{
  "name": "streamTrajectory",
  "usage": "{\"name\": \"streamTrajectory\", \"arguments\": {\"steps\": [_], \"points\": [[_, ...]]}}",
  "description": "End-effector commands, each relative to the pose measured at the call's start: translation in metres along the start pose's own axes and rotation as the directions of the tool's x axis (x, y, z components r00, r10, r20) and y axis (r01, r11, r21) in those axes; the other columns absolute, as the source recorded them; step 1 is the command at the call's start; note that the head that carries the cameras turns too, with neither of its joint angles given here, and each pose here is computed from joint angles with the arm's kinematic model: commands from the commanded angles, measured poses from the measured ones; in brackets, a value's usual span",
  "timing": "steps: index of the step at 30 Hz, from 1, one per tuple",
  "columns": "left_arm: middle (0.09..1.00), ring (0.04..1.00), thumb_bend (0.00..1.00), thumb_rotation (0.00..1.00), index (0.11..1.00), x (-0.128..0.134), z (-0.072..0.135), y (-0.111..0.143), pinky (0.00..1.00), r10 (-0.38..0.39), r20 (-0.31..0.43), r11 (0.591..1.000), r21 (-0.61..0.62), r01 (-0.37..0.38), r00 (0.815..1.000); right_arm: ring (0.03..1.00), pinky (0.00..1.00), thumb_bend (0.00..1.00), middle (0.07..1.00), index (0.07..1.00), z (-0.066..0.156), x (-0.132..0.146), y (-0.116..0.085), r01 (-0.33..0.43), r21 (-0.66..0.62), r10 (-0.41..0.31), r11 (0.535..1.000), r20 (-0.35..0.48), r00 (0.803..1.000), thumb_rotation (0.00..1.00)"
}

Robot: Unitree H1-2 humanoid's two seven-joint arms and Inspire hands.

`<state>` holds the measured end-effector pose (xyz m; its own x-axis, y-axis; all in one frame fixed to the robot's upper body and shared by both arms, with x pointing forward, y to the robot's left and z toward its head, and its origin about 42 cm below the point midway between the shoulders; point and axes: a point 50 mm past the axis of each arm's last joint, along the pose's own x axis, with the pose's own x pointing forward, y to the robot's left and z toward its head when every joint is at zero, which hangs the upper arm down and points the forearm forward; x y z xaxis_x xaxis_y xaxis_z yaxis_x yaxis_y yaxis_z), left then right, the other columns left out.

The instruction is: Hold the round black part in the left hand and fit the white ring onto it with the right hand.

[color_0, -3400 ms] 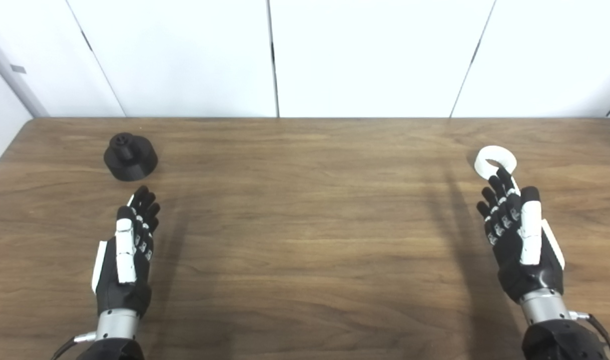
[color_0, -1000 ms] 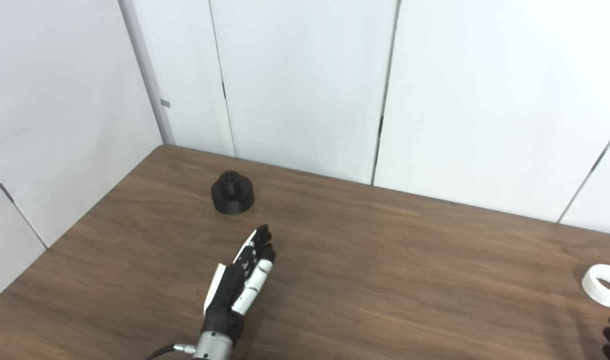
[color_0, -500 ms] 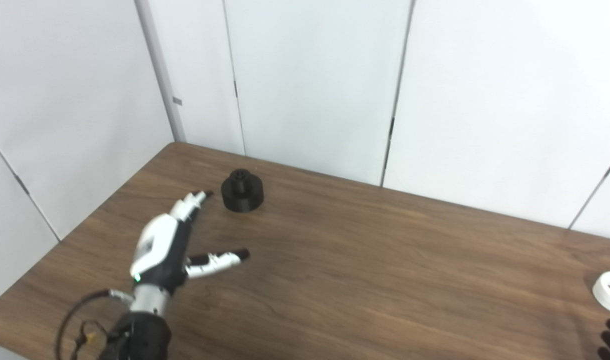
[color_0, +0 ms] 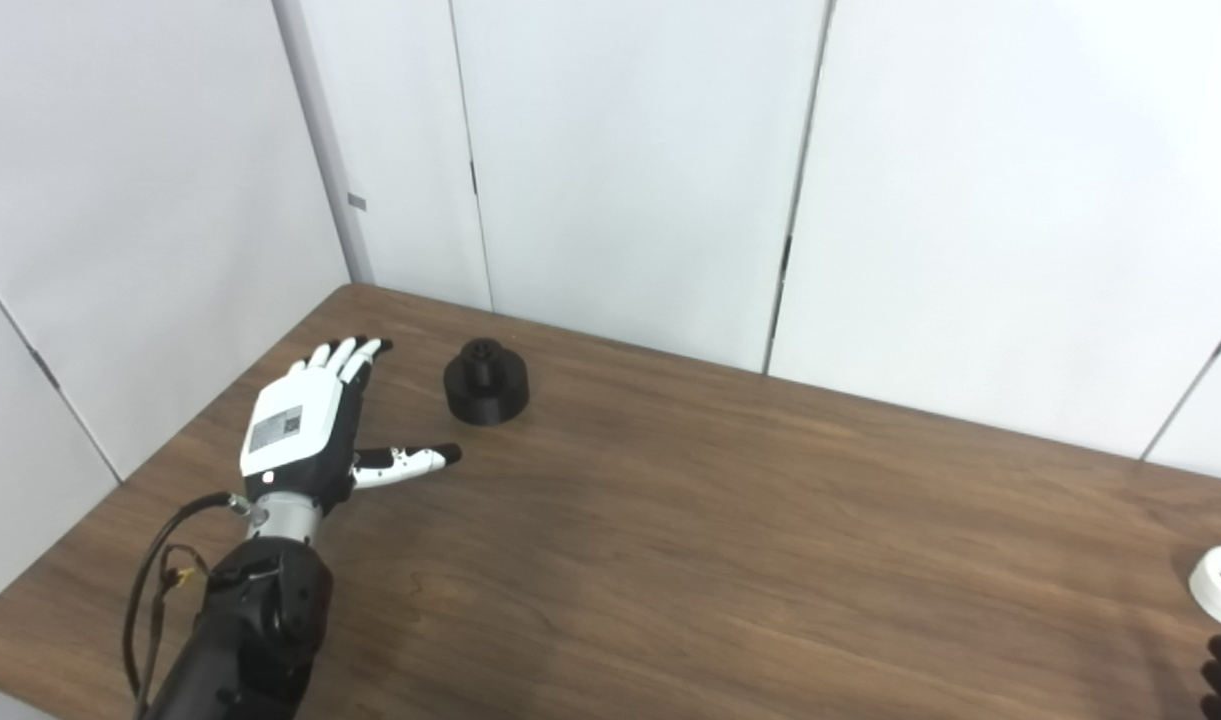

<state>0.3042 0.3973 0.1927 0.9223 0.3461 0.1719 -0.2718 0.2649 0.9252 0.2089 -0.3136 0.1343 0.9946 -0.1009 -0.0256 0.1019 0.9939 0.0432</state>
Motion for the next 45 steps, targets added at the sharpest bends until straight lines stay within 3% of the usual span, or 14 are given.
{"name": "streamTrajectory", "arguments": {"steps": [1, 10, 18, 27, 45], "points": [[0.955, 0.982, 1.0, 0.55, 0.902, 0.024, 0.006, 0.017, 0.99, 0.048, 0.037, 0.999, 0.008, -0.049, 0.998, 0.966, 1.0, 0.81, 0.938, 0.932, -0.001, -0.027, -0.006, 0.006, -0.037, -0.007, 0.999, -0.017, 1.0, 1.0], [0.943, 0.969, 1.0, 0.58, 0.883, 0.065, -0.006, -0.009, 1.0, -0.06, -0.029, 0.996, 0.056, 0.062, 0.998, 0.981, 1.0, 0.78, 0.946, 0.939, 0.003, -0.031, -0.002, 0.019, -0.034, -0.02, 0.999, -0.029, 0.999, 1.0], [0.953, 0.99, 1.0, 0.59, 0.891, 0.093, -0.001, -0.023, 1.0, -0.126, -0.049, 0.992, 0.022, 0.127, 0.991, 0.987, 1.0, 0.8, 0.948, 0.945, 0.005, -0.033, -0.001, 0.02, -0.046, -0.021, 0.999, -0.026, 0.999, 1.0], [0.941, 0.982, 1.0, 0.58, 0.878, 0.119, 0.009, -0.031, 1.0, -0.136, -0.035, 0.99, 0.029, 0.137, 0.99, 0.997, 1.0, 0.8, 0.95, 0.955, 0.005, -0.034, 0.001, 0.022, -0.053, -0.023, 0.998, -0.024, 0.999, 1.0], [0.948, 0.994, 1.0, 0.56, 0.88, 0.135, 0.027, -0.034, 1.0, -0.169, -0.037, 0.986, -0.012, 0.169, 0.985, 0.986, 1.0, 0.76, 0.937, 0.942, 0.006, -0.036, 0.003, 0.021, -0.051, -0.023, 0.998, -0.024, 0.999, 1.0]]}}
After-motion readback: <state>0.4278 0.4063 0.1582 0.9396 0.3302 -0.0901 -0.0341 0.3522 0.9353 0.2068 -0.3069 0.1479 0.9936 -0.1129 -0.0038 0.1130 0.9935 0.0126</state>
